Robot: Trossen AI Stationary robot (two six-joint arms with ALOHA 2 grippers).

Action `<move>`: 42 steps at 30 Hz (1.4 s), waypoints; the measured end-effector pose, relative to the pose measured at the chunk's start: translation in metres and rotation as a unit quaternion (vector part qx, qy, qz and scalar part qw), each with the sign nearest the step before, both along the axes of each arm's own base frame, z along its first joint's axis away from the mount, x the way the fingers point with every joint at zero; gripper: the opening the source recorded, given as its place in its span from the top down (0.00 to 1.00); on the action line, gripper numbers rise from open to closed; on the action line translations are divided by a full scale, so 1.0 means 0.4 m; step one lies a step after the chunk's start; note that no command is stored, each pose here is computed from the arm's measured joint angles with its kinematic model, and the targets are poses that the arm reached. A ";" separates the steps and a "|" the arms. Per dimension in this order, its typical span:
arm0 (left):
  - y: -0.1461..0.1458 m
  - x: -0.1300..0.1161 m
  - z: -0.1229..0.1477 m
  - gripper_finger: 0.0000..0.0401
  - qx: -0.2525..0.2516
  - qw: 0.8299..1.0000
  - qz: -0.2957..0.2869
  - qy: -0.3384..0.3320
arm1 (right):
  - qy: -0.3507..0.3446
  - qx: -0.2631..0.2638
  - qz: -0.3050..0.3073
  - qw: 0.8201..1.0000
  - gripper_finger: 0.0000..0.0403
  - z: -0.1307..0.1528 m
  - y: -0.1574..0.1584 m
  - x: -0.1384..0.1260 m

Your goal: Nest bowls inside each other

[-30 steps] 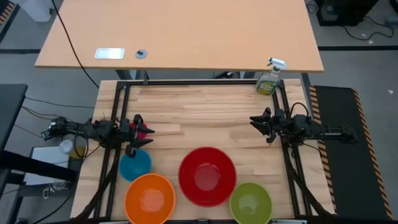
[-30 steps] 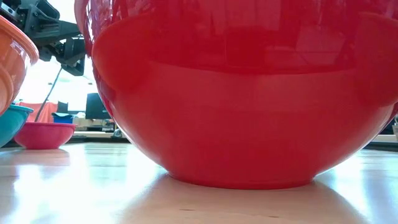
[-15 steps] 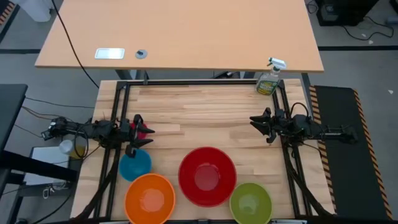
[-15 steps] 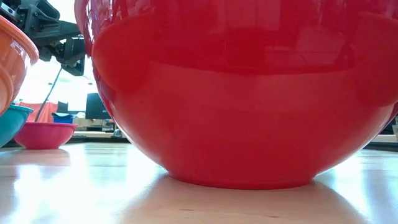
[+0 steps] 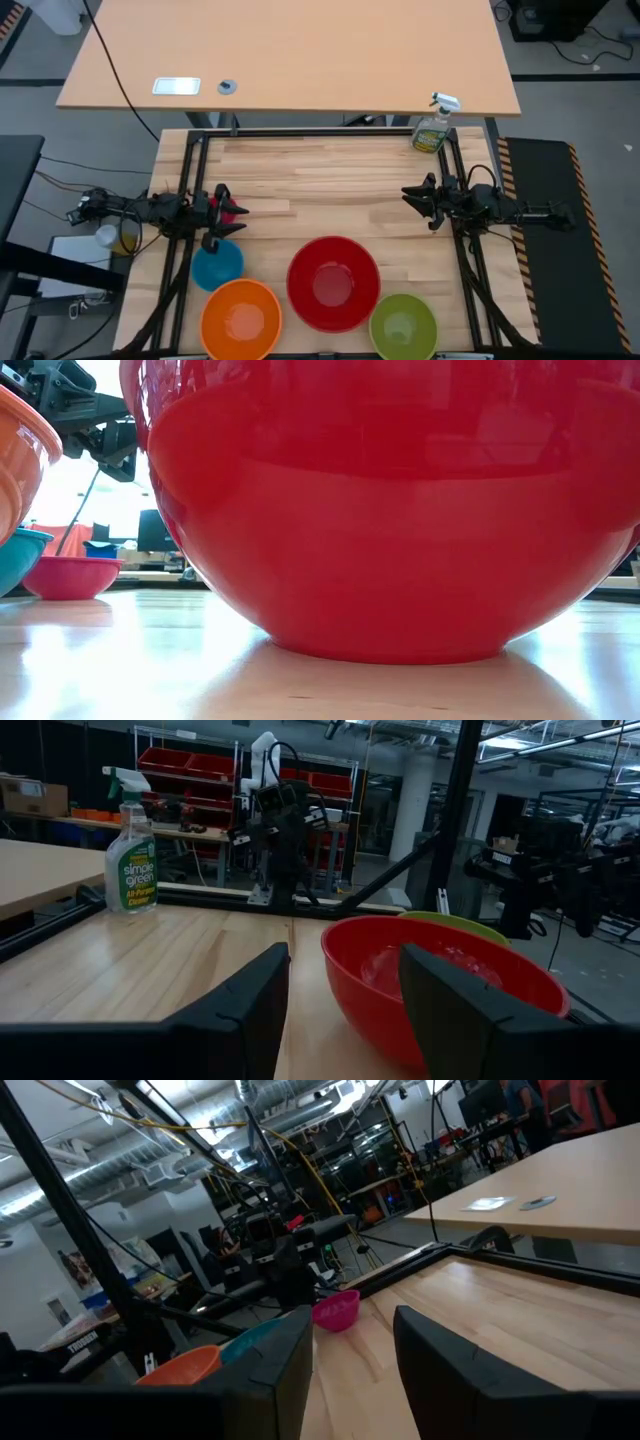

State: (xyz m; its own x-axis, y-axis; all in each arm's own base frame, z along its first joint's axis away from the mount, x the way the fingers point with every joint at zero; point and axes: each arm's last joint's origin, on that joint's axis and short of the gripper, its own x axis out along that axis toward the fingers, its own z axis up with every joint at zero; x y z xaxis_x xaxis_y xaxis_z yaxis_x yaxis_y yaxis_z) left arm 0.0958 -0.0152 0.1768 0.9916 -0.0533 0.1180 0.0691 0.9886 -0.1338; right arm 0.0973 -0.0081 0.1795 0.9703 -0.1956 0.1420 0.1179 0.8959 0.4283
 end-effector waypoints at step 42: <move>-0.008 -0.008 0.223 0.52 -0.021 0.996 -0.044 0.075 | 0.119 0.001 -0.026 0.993 0.67 0.161 -0.005 0.057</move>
